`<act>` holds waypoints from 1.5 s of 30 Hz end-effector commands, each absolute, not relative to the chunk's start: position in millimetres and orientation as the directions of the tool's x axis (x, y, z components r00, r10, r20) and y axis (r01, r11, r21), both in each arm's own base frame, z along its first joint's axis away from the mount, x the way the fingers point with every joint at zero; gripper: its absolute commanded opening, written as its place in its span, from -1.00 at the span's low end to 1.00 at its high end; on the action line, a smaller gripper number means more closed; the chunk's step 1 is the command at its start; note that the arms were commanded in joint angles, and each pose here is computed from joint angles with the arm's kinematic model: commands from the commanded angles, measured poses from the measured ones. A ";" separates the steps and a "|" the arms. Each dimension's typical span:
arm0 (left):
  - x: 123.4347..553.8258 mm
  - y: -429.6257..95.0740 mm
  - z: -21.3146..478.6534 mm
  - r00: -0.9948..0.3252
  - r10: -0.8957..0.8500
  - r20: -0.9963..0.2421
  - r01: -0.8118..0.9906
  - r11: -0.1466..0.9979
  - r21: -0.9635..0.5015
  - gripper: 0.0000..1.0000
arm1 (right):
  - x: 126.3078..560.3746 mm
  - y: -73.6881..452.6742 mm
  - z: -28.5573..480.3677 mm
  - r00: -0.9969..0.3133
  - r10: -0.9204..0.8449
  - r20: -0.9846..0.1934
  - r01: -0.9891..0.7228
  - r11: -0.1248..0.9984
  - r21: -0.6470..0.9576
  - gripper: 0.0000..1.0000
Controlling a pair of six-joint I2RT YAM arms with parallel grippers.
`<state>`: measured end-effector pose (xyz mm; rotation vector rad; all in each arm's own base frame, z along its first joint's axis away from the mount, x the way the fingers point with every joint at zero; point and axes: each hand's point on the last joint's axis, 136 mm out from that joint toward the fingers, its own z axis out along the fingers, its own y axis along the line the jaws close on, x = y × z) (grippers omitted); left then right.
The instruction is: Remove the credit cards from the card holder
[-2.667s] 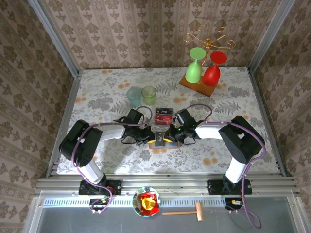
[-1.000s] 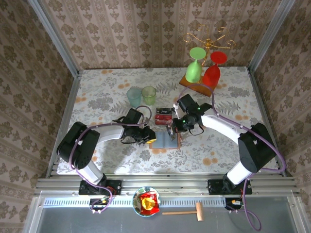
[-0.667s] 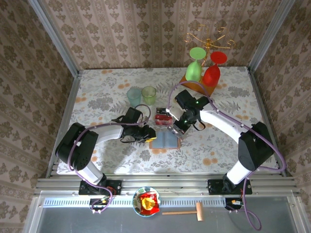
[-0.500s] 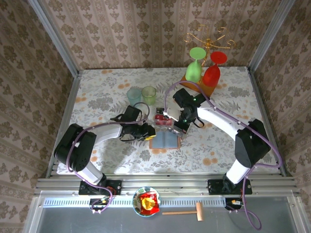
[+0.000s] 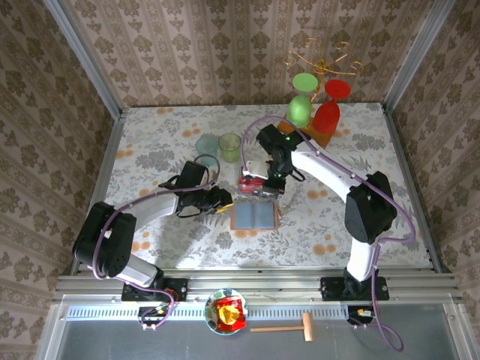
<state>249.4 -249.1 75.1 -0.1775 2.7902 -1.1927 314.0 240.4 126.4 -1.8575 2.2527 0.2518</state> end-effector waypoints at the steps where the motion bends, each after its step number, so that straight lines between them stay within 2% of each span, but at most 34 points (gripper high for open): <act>1: 246.3 -239.0 73.2 -0.986 -0.162 -0.047 -0.081 0.697 -0.712 -0.44 | 321.6 242.1 132.7 -0.131 -0.958 -0.256 -0.991 0.133 0.009 -1.00; 10: 250.1 -230.3 72.4 -0.981 -0.192 -0.037 -0.109 0.694 -0.711 -0.43 | 360.4 254.9 139.6 -0.098 -0.960 -0.263 -0.995 0.098 0.014 -1.00; 25: 271.3 -212.4 78.7 -0.969 -0.244 -0.035 -0.146 0.682 -0.716 -0.45 | 402.3 263.5 132.5 -0.114 -0.953 -0.280 -0.994 0.109 0.031 -1.00; 40: 274.5 -214.3 69.4 -0.969 -0.247 -0.007 -0.167 0.677 -0.717 -0.45 | 406.0 262.2 102.5 -0.143 -0.956 -0.257 -0.988 0.123 0.090 -1.00; 45: 269.0 -211.8 68.3 -0.968 -0.250 -0.006 -0.171 0.678 -0.715 -0.45 | 403.6 263.4 96.2 -0.163 -0.953 -0.257 -0.984 0.138 0.114 -0.92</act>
